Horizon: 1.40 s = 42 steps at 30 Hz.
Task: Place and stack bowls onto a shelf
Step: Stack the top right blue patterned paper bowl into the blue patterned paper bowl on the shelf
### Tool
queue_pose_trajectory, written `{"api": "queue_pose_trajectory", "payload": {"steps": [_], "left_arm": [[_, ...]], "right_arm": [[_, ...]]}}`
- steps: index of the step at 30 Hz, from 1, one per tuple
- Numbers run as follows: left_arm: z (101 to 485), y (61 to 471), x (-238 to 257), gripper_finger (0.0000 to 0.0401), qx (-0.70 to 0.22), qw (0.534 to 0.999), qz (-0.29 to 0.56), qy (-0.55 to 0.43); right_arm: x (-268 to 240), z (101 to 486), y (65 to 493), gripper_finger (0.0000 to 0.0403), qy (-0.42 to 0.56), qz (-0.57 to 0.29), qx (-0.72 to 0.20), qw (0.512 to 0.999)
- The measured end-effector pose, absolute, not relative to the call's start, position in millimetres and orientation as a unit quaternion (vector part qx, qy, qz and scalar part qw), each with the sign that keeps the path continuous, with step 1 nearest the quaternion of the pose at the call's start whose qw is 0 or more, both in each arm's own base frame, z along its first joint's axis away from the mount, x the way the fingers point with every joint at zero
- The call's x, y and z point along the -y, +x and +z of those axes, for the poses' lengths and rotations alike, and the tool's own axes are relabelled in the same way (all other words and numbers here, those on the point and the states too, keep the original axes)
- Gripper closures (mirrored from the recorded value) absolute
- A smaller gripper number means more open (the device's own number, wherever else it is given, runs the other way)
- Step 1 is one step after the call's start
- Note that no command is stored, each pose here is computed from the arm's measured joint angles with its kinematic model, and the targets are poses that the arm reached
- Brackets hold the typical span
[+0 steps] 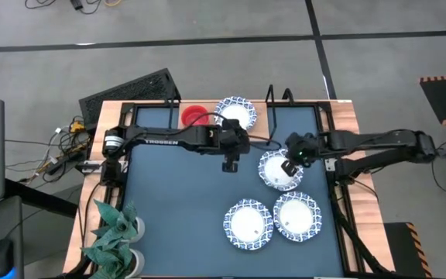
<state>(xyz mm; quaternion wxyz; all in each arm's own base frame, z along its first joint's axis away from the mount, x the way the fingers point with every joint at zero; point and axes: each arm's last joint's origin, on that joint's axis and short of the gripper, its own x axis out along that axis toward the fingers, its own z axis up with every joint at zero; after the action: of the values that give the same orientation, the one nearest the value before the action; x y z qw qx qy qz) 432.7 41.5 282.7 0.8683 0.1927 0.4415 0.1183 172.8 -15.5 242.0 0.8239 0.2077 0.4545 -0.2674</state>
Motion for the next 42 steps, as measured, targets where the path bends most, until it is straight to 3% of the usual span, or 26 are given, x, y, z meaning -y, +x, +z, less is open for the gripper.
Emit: {"api": "queue_pose_trajectory", "payload": {"steps": [7, 12, 19, 25, 29, 36, 42], "left_arm": [[282.8, 431.2, -42.0, 0.0246, -0.448, 0.858, 0.150, 0.202], [282.4, 426.9, -38.0, 0.0246, -0.467, 0.842, 0.162, 0.216], [297.6, 409.4, -37.1, 0.0246, -0.490, 0.809, 0.205, 0.250], [329.1, 388.7, -37.6, 0.0246, -0.463, 0.815, 0.250, 0.243], [348.3, 375.8, -37.8, 0.0246, -0.440, 0.827, 0.263, 0.230], [353.4, 371.9, -44.1, 0.0246, -0.428, 0.875, 0.169, 0.152], [333.3, 384.5, -47.0, 0.0246, -0.382, 0.905, 0.133, 0.133]], "right_arm": [[3.2, 211.0, 199.4, 0.0359, 0.189, -0.259, -0.488, 0.812], [-4.5, 182.4, 222.8, 0.0366, 0.159, -0.243, -0.524, 0.801], [-8.9, 154.9, 261.2, 0.0377, 0.148, -0.129, -0.511, 0.837], [-7.2, 188.8, 288.4, 0.0362, 0.085, -0.060, -0.435, 0.895], [-4.6, 220.2, 289.4, 0.0361, 0.043, -0.078, -0.387, 0.918], [5.5, 263.6, 242.2, 0.0370, 0.061, -0.130, -0.397, 0.907], [8.3, 294.3, 187.4, 0.0373, 0.123, -0.179, -0.374, 0.902]]}}
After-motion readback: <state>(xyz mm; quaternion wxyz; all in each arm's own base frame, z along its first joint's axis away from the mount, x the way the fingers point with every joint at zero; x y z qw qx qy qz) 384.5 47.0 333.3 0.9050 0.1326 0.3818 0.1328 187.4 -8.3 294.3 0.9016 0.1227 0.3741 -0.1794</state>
